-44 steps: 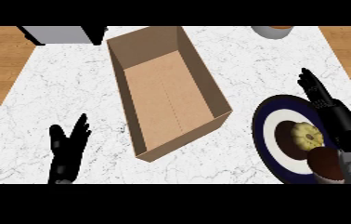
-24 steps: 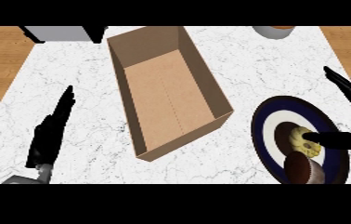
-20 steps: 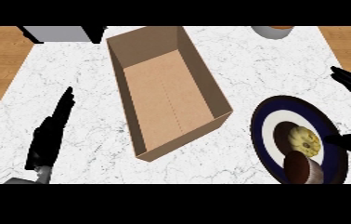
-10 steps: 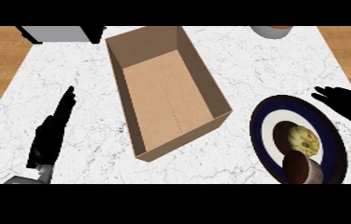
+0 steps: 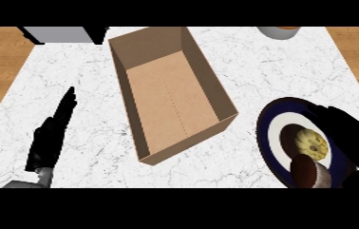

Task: Pick the squash from the plate and place it in the cardboard box

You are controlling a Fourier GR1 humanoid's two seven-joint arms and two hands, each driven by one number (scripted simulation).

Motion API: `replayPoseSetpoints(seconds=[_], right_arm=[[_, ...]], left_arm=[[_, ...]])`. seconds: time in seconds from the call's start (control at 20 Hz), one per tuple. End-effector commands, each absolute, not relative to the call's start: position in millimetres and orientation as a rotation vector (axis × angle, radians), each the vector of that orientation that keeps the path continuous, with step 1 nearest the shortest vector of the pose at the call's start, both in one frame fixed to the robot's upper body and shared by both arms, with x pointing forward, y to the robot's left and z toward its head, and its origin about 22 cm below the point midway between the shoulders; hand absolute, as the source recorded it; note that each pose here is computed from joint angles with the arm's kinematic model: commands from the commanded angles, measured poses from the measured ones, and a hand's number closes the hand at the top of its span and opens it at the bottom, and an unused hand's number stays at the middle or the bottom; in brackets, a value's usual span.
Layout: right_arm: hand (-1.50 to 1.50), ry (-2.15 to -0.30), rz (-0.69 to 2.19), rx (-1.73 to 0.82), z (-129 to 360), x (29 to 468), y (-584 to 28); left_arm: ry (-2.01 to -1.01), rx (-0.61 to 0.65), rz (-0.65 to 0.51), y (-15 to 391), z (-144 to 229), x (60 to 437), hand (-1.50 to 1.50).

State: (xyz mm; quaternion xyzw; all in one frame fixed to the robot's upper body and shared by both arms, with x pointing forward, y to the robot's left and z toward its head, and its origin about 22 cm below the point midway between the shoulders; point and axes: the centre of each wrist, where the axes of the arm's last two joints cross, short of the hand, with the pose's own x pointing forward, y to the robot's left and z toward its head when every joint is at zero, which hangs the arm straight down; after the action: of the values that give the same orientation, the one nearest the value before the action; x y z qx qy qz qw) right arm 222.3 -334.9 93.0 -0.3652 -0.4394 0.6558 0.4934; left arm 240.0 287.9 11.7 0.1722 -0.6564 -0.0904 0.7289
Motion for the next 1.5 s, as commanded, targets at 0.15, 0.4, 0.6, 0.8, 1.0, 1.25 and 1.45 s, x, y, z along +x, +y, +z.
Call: replayPoseSetpoints(seconds=[0.15, 0.4, 0.6, 0.8, 1.0, 1.25, 1.45], right_arm=[[-1.50, -0.988, 1.583, -0.943, 66, 225, -333], [-1.50, -0.933, 1.577, -0.953, 52, 227, -346], [-1.50, -0.957, 1.568, -0.956, 56, 219, -335], [-1.50, -0.951, 1.576, -0.965, 40, 212, -348], [-1.50, -0.970, 1.554, -0.960, 41, 233, -341], [-1.50, -0.971, 1.553, -0.953, 36, 225, -334], [-1.50, -0.972, 1.542, -0.947, 20, 238, -358]], left_arm=[[-1.455, 0.403, -0.182, 292, -1, 241, 0.00], [-1.457, 0.404, -0.182, 262, 9, 235, 0.00], [-1.449, 0.385, -0.205, 270, 10, 240, 0.00], [-1.435, 0.383, -0.193, 290, 0, 224, 0.00], [-1.441, 0.392, -0.192, 296, 8, 235, 0.00], [-1.439, 0.387, -0.221, 302, 19, 223, 0.00], [-1.438, 0.399, -0.209, 286, 2, 229, 0.00]])
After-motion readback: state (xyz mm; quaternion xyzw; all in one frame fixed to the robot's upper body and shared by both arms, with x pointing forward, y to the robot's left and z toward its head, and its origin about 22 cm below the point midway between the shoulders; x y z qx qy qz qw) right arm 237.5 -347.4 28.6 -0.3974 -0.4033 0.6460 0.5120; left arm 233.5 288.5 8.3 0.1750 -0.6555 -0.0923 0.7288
